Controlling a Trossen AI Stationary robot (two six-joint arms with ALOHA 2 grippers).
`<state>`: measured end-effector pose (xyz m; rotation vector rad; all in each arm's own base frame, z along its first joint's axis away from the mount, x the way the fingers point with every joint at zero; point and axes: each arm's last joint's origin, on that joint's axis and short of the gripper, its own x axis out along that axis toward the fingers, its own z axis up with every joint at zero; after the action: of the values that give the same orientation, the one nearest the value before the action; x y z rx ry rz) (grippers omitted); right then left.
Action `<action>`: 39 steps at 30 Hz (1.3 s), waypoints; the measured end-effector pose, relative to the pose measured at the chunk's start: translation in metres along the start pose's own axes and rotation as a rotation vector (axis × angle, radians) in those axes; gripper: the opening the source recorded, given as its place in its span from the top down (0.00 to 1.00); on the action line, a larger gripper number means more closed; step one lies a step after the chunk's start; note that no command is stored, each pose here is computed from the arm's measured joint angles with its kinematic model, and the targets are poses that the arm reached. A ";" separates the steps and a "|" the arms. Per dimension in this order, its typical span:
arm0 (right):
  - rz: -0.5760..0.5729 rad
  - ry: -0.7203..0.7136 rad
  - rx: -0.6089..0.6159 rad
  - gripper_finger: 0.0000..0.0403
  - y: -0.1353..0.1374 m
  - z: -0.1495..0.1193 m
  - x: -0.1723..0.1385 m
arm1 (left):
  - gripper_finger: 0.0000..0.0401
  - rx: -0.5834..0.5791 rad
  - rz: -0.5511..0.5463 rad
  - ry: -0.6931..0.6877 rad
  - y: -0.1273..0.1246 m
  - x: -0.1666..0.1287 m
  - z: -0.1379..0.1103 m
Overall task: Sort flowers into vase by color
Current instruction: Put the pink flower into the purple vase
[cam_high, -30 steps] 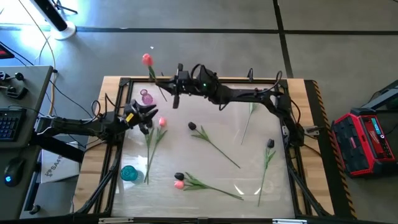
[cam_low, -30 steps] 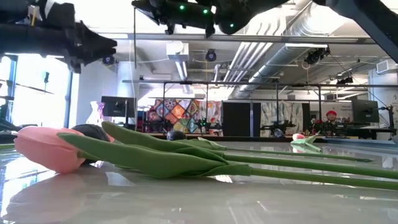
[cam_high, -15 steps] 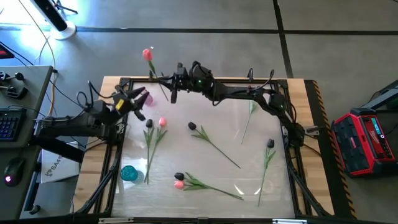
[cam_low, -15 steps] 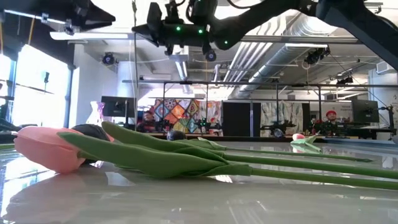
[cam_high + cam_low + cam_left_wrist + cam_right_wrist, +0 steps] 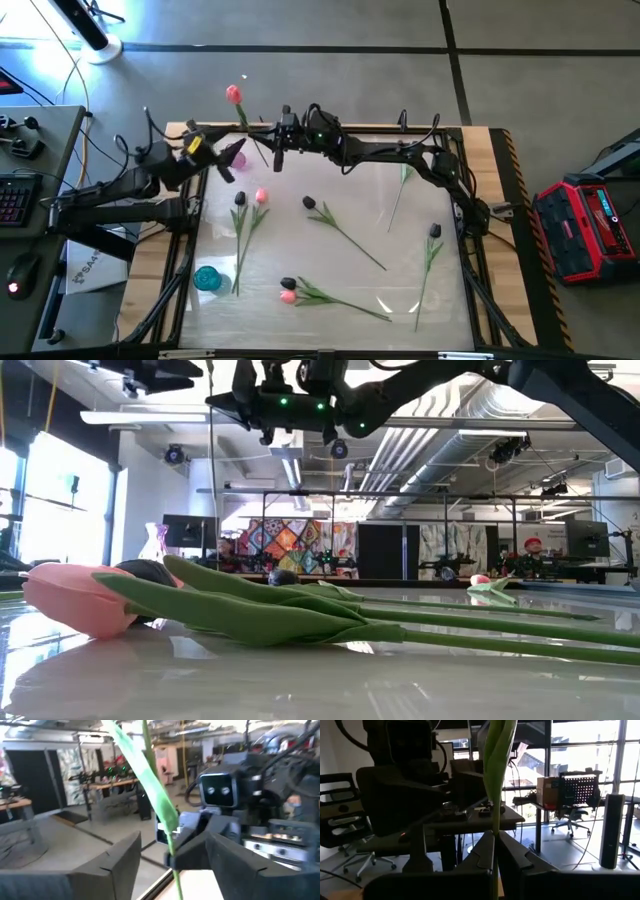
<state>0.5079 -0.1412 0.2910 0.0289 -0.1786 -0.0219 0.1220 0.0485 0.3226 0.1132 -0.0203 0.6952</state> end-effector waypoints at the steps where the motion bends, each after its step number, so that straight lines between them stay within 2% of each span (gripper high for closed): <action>1: 0.006 0.002 0.000 1.00 0.000 0.000 0.000 | 0.44 0.006 0.009 0.008 0.000 0.003 0.001; 6: 0.010 0.017 0.006 1.00 0.000 -0.002 0.000 | 0.41 0.023 0.027 0.021 0.002 0.014 0.008; 11: 0.033 0.018 0.007 1.00 0.001 -0.002 0.000 | 0.43 0.024 -0.086 0.017 0.004 0.021 0.011; 23: 0.025 0.017 0.012 1.00 0.004 -0.002 0.001 | 0.76 -0.028 -0.123 0.062 0.014 0.028 0.005; 27: 0.003 0.016 0.006 1.00 0.003 -0.002 0.001 | 0.86 -0.019 -0.117 0.077 0.016 0.028 0.004; 31: -0.001 0.033 0.058 1.00 0.000 -0.003 0.000 | 0.97 0.008 -0.113 0.089 0.017 0.028 0.002; 35: -0.009 0.073 0.106 0.96 -0.006 -0.006 -0.002 | 0.98 0.013 -0.082 0.098 0.019 0.028 0.001; 39: -0.010 0.141 0.164 0.85 -0.013 -0.012 -0.005 | 0.99 0.021 -0.005 0.126 0.024 0.028 -0.001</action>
<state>0.5052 -0.1533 0.2777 0.1940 -0.0389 -0.0152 0.1281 0.0853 0.3257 0.0898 0.1084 0.6970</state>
